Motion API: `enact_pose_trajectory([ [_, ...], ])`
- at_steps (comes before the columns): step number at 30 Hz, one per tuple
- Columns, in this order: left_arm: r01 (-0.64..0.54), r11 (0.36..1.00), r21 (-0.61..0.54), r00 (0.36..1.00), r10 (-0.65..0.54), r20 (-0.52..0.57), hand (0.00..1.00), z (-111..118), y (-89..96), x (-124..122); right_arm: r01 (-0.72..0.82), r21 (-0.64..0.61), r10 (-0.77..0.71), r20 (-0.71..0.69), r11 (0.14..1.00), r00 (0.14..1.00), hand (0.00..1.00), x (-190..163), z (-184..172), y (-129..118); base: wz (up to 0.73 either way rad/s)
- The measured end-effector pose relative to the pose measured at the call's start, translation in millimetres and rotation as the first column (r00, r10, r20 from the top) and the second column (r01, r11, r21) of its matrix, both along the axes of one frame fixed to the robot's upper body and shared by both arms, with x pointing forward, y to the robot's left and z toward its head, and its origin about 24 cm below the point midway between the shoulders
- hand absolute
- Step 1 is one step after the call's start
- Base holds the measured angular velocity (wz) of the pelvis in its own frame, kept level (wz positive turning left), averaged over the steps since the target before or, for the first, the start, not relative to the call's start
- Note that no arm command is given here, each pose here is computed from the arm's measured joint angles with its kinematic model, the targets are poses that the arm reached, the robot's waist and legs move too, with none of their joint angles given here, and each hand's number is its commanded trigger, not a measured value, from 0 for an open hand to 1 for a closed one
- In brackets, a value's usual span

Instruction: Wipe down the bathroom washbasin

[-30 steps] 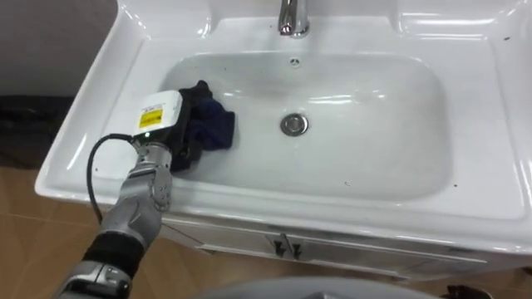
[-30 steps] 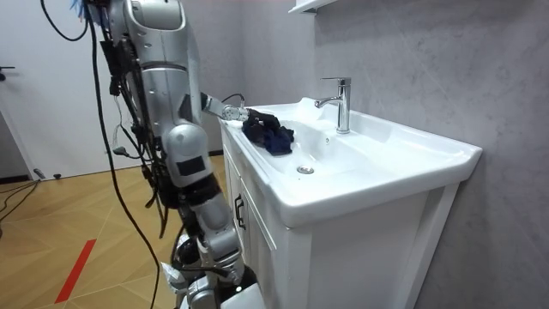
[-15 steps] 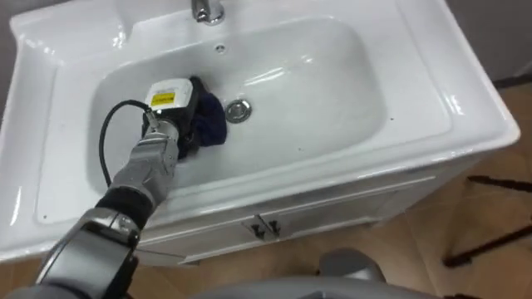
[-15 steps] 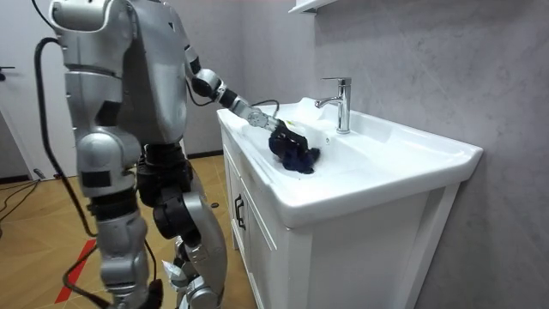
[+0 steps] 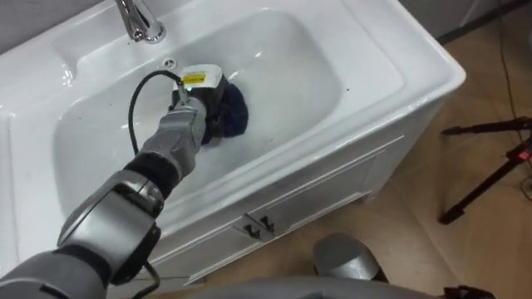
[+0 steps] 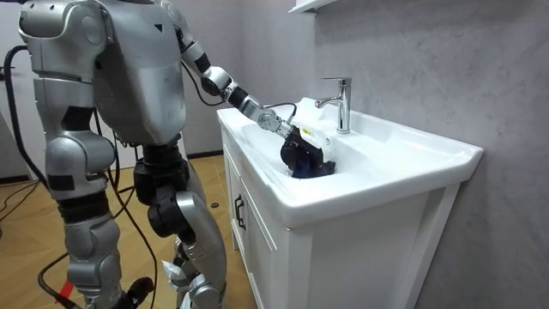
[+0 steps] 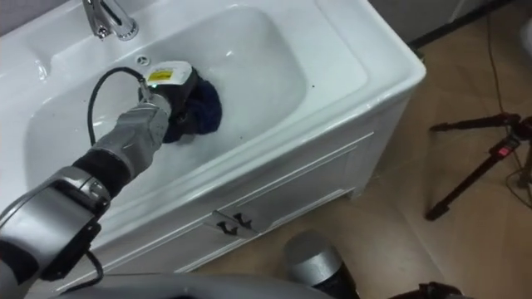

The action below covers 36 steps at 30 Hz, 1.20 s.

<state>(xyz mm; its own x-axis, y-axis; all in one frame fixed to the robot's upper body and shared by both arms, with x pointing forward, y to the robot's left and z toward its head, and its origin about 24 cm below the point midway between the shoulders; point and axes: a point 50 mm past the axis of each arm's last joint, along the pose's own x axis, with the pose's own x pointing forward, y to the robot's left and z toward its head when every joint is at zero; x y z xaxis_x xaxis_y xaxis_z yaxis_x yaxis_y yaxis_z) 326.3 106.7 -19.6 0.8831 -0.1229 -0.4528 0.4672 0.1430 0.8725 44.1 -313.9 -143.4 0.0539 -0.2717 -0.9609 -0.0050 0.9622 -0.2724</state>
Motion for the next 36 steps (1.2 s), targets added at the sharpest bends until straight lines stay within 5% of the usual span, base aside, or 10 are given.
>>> enact_pose_trajectory([
  [4,0.039,0.994,-0.101,0.999,-0.037,0.022,1.0,13.1,-25.9,3.4,-0.009,0.01,0.009,-0.009,1.0,1.0,0.0,3.1,-0.6,2.3,-0.04],
  [20,0.226,0.902,-0.369,0.974,-0.21,0.086,1.0,60.3,-79.0,-4.7,0.01,0.026,-0.01,-0.016,1.0,1.0,0.0,-3.2,-3.3,7.1,0.06],
  [36,0.252,0.887,-0.387,0.967,-0.242,0.076,1.0,49.6,-81.3,-15.7,-0.027,0.015,0.027,-0.02,1.0,0.999,0.0,-4.1,-5.3,11.3,0.0],
])
